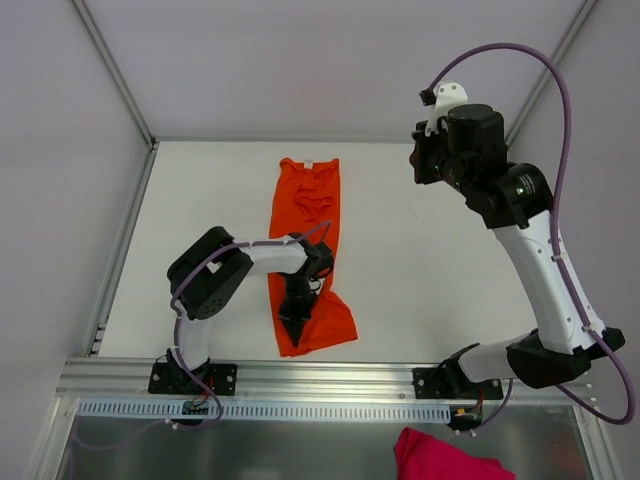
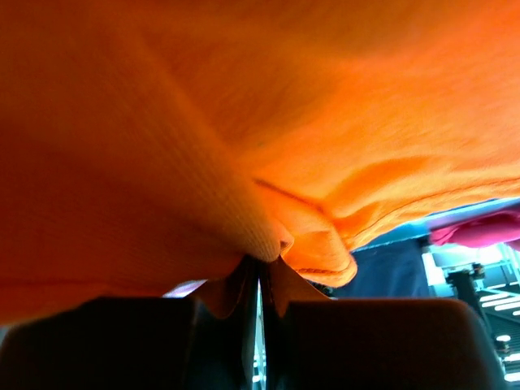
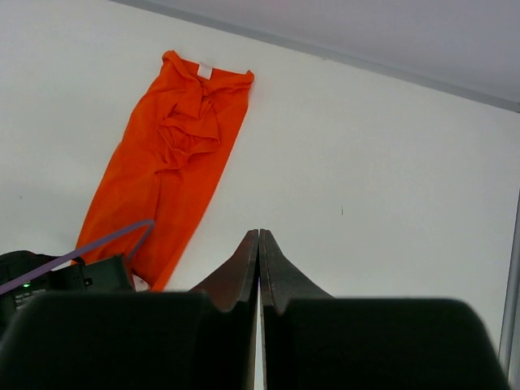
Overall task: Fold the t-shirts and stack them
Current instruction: Rotate the tshirt 90 degrees
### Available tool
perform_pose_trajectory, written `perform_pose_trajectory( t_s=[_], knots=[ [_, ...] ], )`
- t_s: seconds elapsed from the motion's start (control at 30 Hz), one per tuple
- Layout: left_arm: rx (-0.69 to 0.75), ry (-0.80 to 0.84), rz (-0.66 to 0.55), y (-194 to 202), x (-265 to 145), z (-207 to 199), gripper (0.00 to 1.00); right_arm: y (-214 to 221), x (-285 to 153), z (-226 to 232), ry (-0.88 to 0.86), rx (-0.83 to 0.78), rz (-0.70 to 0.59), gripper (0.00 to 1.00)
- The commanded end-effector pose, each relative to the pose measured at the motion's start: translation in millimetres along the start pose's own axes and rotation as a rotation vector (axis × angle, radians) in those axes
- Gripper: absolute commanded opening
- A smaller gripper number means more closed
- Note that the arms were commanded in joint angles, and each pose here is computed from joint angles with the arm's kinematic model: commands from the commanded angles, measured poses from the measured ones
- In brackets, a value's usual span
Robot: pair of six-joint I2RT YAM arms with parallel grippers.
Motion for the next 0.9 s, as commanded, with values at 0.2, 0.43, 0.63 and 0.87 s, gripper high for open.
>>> perform_pose_trajectory(
  t_s=[0.2, 0.43, 0.63, 0.87],
  knots=[
    [0.079, -0.14, -0.303, -9, -72, -4, 0.1, 21, 14, 7, -0.071, -0.01, 0.075, 0.01],
    [0.006, -0.003, -0.569, -69, -139, -11, 0.28, 50, 21, 18, -0.141, -0.001, 0.174, 0.01],
    [-0.192, 0.123, -0.613, -153, -162, 21, 0.0, 62, 9, 17, -0.158, 0.008, 0.188, 0.01],
    [-0.226, 0.222, -0.699, -242, -205, 22, 0.0, 109, 12, 47, -0.382, 0.074, 0.323, 0.01]
  ],
)
Point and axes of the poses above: each gripper's point midway between its finger pads, its own x axis out along the fingers, its own z axis along the line the jaws close on, y = z × x, the point moved 5 cm from there along -x, back along the fingers
